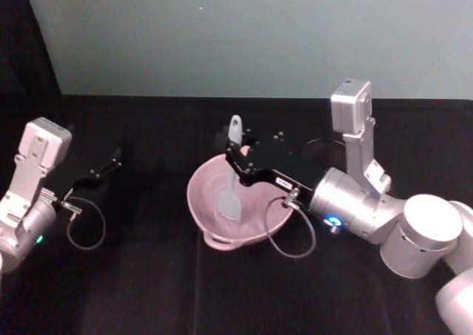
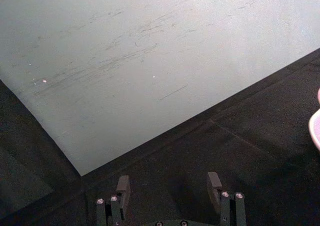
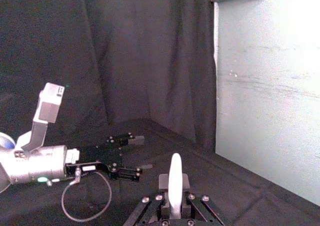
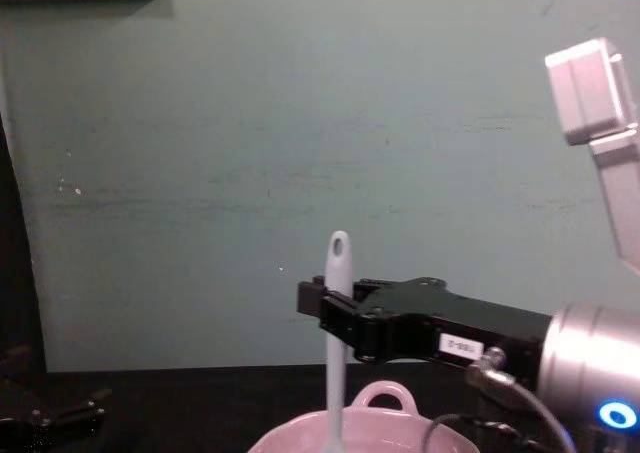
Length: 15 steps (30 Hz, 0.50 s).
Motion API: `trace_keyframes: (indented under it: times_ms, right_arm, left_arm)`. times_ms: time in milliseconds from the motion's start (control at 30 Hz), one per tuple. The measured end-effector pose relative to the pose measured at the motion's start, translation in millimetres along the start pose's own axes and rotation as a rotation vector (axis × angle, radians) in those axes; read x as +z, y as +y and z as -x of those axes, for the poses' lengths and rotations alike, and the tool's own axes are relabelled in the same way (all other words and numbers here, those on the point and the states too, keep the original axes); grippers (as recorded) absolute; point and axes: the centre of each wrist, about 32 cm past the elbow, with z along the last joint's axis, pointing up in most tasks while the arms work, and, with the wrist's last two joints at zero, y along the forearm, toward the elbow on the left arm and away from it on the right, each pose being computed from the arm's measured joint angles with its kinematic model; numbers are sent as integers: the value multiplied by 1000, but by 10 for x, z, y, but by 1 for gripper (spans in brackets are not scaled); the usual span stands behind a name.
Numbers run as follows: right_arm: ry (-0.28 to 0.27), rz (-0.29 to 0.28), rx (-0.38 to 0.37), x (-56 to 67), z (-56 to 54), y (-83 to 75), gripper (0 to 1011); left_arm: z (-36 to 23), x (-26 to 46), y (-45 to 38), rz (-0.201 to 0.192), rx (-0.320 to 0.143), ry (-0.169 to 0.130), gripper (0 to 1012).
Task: Use the one hand to pick up the spoon and stir the clear water in the bowl.
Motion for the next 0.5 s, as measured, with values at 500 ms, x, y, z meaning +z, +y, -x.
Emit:
trace_keyframes:
  times_ms: [500]
  right_arm:
    - [-59, -36, -110, -121, -60, 393, 117]
  left_arm:
    - [0, 0, 0, 0, 0, 0, 1011]
